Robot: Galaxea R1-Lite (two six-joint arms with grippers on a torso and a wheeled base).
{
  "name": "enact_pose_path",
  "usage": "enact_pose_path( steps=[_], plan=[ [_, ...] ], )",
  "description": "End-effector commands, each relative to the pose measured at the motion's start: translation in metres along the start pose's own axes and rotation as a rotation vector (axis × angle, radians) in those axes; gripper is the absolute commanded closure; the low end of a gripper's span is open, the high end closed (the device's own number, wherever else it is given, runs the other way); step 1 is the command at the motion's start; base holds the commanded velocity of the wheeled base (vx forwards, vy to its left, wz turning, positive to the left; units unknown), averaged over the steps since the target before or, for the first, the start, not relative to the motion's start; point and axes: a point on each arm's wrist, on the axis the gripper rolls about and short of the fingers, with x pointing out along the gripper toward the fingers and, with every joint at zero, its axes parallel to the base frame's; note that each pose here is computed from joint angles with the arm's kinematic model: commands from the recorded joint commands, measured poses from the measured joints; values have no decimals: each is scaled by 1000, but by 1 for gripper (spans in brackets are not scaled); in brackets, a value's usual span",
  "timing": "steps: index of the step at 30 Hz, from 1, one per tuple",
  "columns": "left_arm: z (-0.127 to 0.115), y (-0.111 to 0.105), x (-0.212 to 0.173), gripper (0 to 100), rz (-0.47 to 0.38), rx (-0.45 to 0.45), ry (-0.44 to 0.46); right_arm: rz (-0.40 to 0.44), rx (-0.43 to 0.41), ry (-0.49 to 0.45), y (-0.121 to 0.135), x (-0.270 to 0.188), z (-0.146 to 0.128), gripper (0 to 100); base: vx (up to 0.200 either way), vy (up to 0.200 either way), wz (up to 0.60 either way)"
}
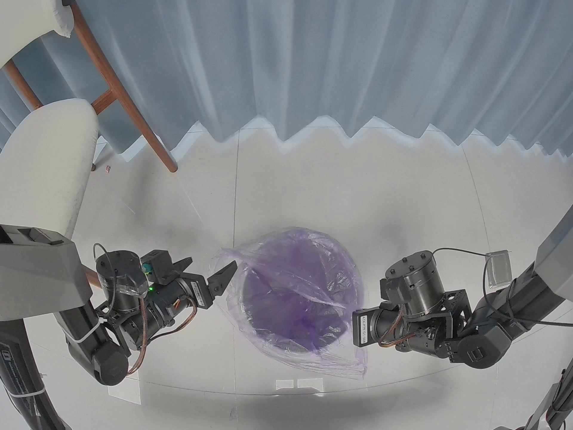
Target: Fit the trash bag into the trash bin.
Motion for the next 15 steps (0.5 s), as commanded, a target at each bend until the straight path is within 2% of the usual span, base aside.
enact_pose_path(
  steps=[1, 2, 4, 5, 6, 9, 10, 11, 12, 13, 14, 15],
  plan=[
    [7, 2, 22, 0, -122, 31, -32, -10, 29, -35, -8, 0, 8, 100, 0, 0, 0],
    [6, 2, 22, 0, -126, 30, -29, -9, 30, -38, -8, 0, 8, 100, 0, 0, 0],
    [8, 3, 24, 0, -216, 63, -19, -1, 39, -58, -8, -4, 11, 100, 0, 0, 0],
    [8, 3, 24, 0, -235, 80, -15, 2, 42, -65, -8, -4, 12, 100, 0, 0, 0],
    [8, 0, 24, 0, -239, 80, -13, 2, 45, -68, -8, -4, 13, 100, 0, 0, 0],
    [9, -3, 16, 0, -181, 41, 39, -6, 53, -75, -11, -3, 16, 100, 0, 0, 0],
    [13, -5, 13, 0, -177, 9, 40, -6, 54, -73, -11, -3, 16, 100, 0, 0, 0],
    [20, -12, 8, 0, -182, -78, 41, -7, 54, -70, -11, -2, 15, 100, 0, 0, 0],
    [21, -14, 7, 0, -186, -118, 45, -7, 56, -72, -11, -2, 15, 100, 0, 0, 0],
    [24, -21, 5, 0, -184, -225, 57, -8, 57, -69, -11, -1, 15, 100, 0, 0, 0],
    [25, -26, 5, 0, -149, -331, 83, -7, 60, -70, -11, 0, 15, 100, 0, 0, 0],
    [23, -27, 7, 0, -106, -390, 110, -6, 60, -69, -10, 0, 15, 100, 0, 0, 0]
  ],
)
